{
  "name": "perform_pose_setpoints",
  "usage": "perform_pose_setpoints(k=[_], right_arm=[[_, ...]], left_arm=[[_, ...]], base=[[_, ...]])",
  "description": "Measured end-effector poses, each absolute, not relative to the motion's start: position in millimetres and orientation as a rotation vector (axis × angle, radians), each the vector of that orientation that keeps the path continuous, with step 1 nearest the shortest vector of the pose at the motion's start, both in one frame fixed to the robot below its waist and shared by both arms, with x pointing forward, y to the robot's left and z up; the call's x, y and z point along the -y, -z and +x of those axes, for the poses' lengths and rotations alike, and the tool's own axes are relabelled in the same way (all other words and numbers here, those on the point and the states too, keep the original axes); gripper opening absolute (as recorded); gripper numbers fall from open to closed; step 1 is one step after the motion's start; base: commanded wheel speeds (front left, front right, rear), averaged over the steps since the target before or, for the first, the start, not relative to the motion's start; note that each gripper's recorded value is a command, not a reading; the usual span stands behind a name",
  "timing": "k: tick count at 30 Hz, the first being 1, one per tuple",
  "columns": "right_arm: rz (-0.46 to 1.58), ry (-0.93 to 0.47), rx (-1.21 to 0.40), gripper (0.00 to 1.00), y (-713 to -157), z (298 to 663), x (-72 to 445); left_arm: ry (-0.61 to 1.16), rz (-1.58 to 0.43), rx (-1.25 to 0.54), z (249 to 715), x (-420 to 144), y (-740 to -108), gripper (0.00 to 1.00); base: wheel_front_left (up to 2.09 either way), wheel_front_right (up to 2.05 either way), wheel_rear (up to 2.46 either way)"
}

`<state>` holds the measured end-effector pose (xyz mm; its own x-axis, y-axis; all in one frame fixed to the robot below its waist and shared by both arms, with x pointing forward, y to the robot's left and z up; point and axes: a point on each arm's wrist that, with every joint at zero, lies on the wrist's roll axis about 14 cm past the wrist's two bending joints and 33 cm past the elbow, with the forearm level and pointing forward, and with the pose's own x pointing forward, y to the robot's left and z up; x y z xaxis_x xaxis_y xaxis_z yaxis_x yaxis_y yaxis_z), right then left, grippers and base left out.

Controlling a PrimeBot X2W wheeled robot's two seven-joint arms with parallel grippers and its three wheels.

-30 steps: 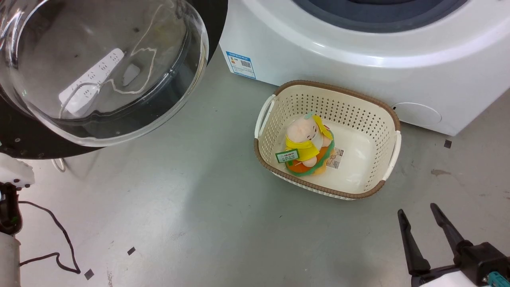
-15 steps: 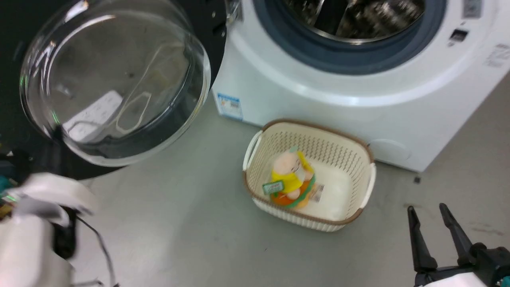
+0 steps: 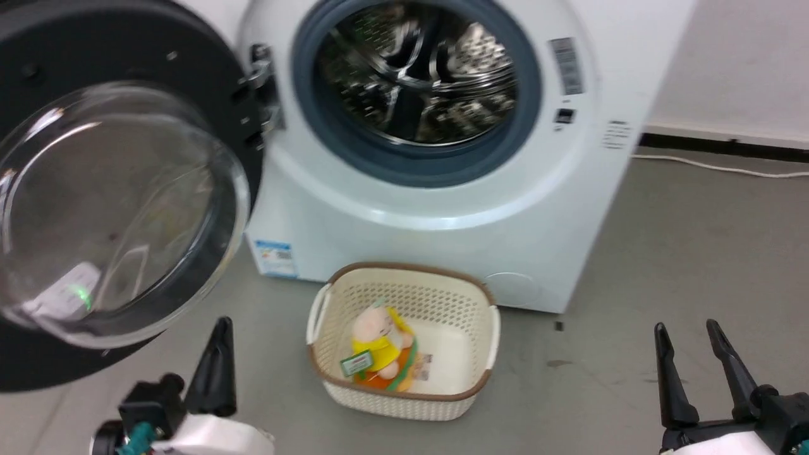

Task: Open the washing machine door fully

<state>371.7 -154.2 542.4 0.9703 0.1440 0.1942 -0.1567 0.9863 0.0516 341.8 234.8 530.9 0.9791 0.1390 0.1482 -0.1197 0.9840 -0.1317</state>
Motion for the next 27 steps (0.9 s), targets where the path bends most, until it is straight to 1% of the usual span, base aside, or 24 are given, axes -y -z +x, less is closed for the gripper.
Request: perform_pose_setpoints(k=[2,3,4,5,7,13,27], right_arm=[[0.066,-0.14,0.197,1.0,-544,368,158],[0.065,-0.129,0.202,1.0,-546,365,162],[0.064,-0.12,0.204,1.0,-546,362,165],[0.066,-0.109,0.204,1.0,-546,358,168],[0.071,-0.085,0.194,1.0,-542,348,176],[0.072,-0.077,0.191,1.0,-540,340,179],[0.066,-0.092,0.174,1.0,-535,335,173]], left_arm=[[-0.115,-0.121,0.157,342,-227,-531,0.0],[-0.104,-0.118,0.155,342,-220,-530,0.09],[-0.095,-0.117,0.154,342,-215,-530,0.78],[-0.083,-0.114,0.152,342,-209,-529,1.0],[-0.037,-0.082,0.133,340,-192,-523,1.0],[0.012,-0.08,0.112,336,-172,-516,1.0],[0.026,-0.056,0.099,329,-164,-511,1.0]], base=[[0.0,0.0,0.0],[0.0,0.0,0.0],[0.0,0.0,0.0],[0.0,0.0,0.0],[0.0,0.0,0.0],[0.0,0.0,0.0],[0.0,0.0,0.0]])
